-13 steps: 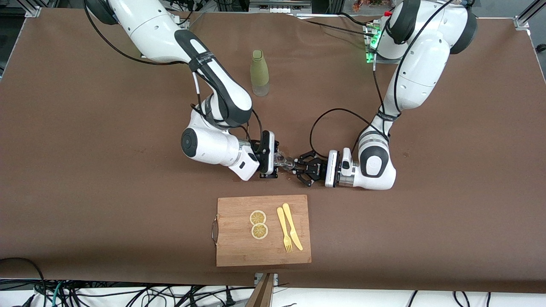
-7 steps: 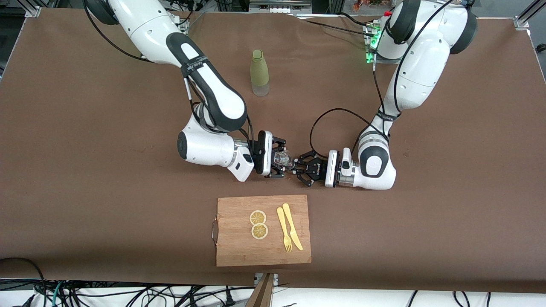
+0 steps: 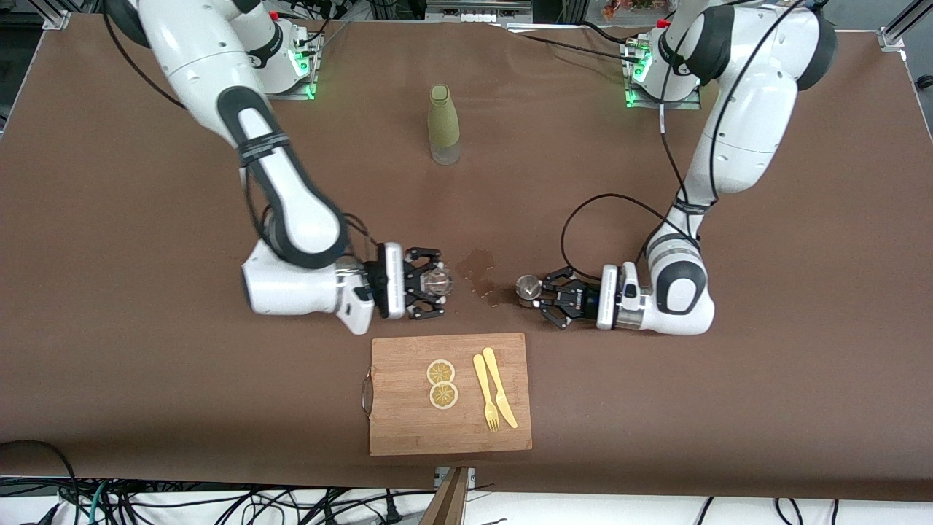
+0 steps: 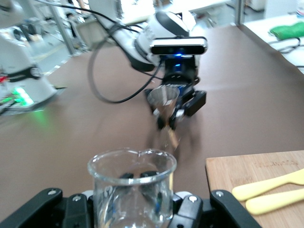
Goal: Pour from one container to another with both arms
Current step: 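Move the glass cup and jigger apart and lower them toward the table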
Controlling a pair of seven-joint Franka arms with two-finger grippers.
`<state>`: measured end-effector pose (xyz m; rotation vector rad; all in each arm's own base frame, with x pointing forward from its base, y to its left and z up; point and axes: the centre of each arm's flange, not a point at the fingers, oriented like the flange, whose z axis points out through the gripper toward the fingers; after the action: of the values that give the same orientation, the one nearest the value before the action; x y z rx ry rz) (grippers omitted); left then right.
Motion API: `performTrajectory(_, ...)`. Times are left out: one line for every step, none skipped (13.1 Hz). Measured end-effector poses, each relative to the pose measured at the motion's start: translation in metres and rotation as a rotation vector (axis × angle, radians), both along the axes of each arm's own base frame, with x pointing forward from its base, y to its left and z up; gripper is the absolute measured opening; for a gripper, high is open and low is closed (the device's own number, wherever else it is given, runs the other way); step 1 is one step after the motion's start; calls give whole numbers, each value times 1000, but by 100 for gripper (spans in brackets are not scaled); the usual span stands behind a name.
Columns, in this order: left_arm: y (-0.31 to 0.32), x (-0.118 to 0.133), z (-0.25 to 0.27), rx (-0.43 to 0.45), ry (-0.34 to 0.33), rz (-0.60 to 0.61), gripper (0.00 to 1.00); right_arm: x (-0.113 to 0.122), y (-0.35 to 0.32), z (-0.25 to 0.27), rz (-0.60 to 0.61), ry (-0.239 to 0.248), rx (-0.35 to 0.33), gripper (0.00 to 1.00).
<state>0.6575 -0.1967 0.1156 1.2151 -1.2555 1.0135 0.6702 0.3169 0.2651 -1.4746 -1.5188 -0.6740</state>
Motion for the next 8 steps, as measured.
performTrajectory(20, 1, 0, -4, -2, -10, 21, 4, -25, -1, 31, 4, 34, 12)
performTrajectory(42, 2, 1, -16, 0, -16, 21, 6, -50, -5, 60, 6, 68, 12)
performTrajectory(66, 3, 2, -36, 5, -17, 21, 5, -74, -12, 88, 5, 103, 12)
performTrajectory(94, 2, 3, -48, 10, -18, 21, 1, -96, -22, 116, -3, 140, 12)
performTrajectory(124, 0, 3, -40, 12, -22, 21, -5, -118, -34, 137, -13, 176, 12)
performTrajectory(157, -3, 2, -29, 8, -23, 21, -13, -142, -50, 150, -20, 209, 12)
performTrajectory(188, -8, 2, -27, 1, -20, 21, -22, -167, -66, 159, -30, 235, 12)
performTrajectory(218, -14, 2, -34, -11, -14, 21, -33, -194, -84, 165, -41, 257, 12)
